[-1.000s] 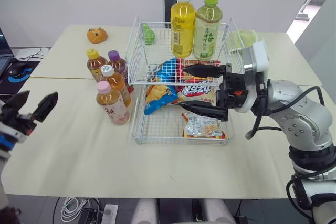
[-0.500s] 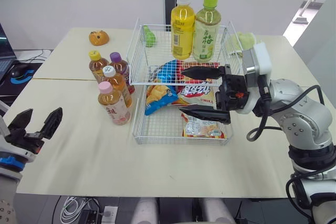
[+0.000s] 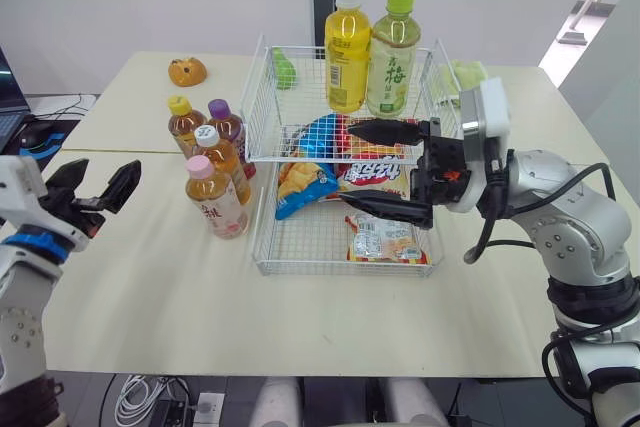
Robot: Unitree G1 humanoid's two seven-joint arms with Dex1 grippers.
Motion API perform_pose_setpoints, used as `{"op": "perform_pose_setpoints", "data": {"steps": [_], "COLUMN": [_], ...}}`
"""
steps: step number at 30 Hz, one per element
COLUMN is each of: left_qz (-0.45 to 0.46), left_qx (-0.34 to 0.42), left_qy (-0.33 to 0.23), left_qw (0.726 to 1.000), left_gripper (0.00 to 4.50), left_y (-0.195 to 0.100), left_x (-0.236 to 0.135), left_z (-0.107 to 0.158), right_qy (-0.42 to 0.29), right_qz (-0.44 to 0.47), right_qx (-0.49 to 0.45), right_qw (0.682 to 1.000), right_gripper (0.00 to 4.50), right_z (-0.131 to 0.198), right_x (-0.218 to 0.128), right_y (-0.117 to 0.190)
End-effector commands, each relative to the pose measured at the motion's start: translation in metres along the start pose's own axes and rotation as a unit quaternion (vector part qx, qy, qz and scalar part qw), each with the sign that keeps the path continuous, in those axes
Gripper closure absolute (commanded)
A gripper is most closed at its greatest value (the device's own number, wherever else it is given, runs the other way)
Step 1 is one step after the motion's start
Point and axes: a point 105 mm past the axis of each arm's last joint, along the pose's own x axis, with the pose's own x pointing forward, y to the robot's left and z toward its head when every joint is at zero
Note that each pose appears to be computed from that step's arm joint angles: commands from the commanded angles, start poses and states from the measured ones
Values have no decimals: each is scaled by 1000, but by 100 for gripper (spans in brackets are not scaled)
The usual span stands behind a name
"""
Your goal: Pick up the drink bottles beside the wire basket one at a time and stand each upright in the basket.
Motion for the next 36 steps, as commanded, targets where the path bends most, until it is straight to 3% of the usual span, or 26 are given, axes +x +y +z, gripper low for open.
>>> {"op": "perform_pose_setpoints", "data": {"steps": [1,15,36], "left_qz": [-26,-67,-49], "left_qx": [32,55,52], "left_qy": [-13,-24,-37], "left_qw": [999,996,997], "left_gripper": [1,1,1], "left_y": [-3,-7,-5], "left_x": [20,75,115], "left_z": [11,14,14], "right_qy": [-13,-3,9], "right_qz": [-15,-71,-86], "right_qx": [-36,-59,-60], "right_qw": [999,996,994], "right_gripper": [0,0,0], "right_z": [15,20,21], "right_x": [-1,-6,-9], "right_y": [0,-6,-5]}}
